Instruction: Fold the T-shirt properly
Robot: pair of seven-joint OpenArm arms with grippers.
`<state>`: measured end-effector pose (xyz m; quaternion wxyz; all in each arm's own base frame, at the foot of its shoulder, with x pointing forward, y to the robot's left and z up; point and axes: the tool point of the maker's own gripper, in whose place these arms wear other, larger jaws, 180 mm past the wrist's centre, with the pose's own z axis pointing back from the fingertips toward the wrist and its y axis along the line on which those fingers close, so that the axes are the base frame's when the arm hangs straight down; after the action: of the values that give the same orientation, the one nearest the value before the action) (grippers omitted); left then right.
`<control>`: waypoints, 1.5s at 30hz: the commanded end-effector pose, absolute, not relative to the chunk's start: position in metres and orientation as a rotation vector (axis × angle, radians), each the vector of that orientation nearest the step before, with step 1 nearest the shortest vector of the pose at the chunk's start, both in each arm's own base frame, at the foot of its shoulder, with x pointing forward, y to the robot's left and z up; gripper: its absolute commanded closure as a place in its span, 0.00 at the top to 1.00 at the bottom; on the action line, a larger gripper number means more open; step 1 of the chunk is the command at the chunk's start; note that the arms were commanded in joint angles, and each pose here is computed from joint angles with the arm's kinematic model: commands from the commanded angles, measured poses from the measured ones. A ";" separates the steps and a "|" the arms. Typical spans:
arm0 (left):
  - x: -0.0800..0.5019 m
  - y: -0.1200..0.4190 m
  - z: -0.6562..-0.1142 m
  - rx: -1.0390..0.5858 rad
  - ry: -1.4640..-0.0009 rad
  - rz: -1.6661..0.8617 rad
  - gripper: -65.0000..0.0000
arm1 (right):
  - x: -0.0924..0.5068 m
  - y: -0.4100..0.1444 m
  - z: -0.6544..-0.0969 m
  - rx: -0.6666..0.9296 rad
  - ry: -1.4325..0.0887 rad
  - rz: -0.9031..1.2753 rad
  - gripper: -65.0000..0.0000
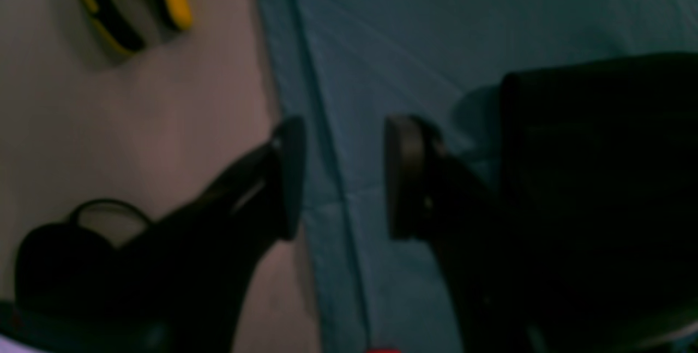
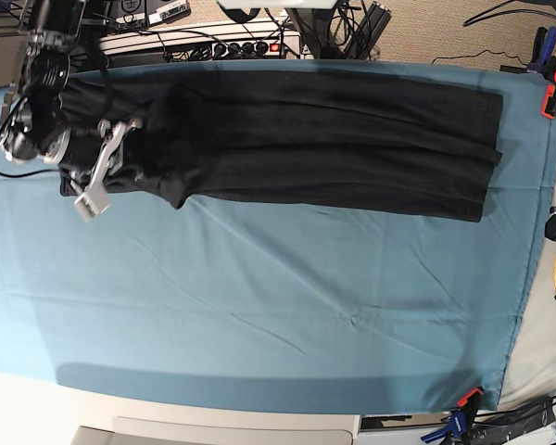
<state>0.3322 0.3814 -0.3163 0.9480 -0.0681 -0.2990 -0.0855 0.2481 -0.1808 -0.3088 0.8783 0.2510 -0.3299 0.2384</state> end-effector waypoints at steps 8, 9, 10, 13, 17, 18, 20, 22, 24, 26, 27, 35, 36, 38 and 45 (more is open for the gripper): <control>0.342 0.392 -0.294 -0.112 -0.664 -0.178 0.38 | 0.226 -0.185 -0.304 0.485 -0.655 0.563 0.00; 0.342 0.392 -0.294 -0.111 -0.664 -0.178 0.38 | 0.224 -0.186 -0.305 0.481 -0.646 0.565 0.00; 0.342 0.392 -0.294 -0.112 -0.664 -0.178 0.38 | 0.222 -0.188 -0.306 0.477 -0.638 0.567 0.00; 0.342 0.392 -0.294 -0.111 -0.664 -0.177 0.38 | 0.220 -0.190 -0.307 0.471 -0.628 0.570 0.00; 0.341 0.392 -0.294 -0.111 -0.663 -0.178 0.38 | 0.220 -0.190 -0.307 0.472 -0.629 0.569 0.00; 0.341 0.392 -0.294 -0.111 -0.660 -0.178 0.38 | 0.220 -0.190 -0.307 0.472 -0.628 0.569 0.00; 0.340 0.392 -0.295 -0.111 -0.655 -0.178 0.38 | 0.220 -0.190 -0.307 0.473 -0.629 0.569 0.00; 0.340 0.392 -0.295 -0.110 -0.652 -0.178 0.38 | 0.220 -0.190 -0.307 0.473 -0.630 0.569 0.18; 0.340 0.392 -0.295 -0.108 -0.650 -0.179 0.38 | 0.219 -0.189 -0.307 0.478 -0.634 0.565 0.39; 0.339 0.395 -0.297 -0.090 -0.641 -0.179 0.38 | 0.216 -0.187 -0.308 0.495 -0.634 0.558 0.43; 0.339 0.396 -0.297 -0.089 -0.640 -0.179 0.38 | 0.213 -0.183 -0.306 0.523 -0.634 0.553 0.43; 0.339 0.396 -0.297 -0.088 -0.640 -0.168 0.38 | 0.186 -0.141 -0.277 0.750 -0.653 0.594 0.43; 0.339 0.396 -0.297 -0.088 -0.639 -0.168 0.38 | 0.185 -0.136 -0.271 0.757 -0.669 0.615 0.43; 0.337 0.397 -0.299 -0.086 -0.625 -0.156 0.38 | 0.183 -0.127 -0.259 0.749 -0.700 0.671 0.43; 0.319 0.398 -0.320 -0.178 -0.530 -0.026 0.38 | 0.208 -0.133 -0.226 0.463 -0.931 0.735 0.43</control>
<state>0.3084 0.3890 -0.3402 0.9670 -0.0972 -0.2354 -0.0111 0.2064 -0.1349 -0.2363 0.8158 0.2119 -0.4189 0.3378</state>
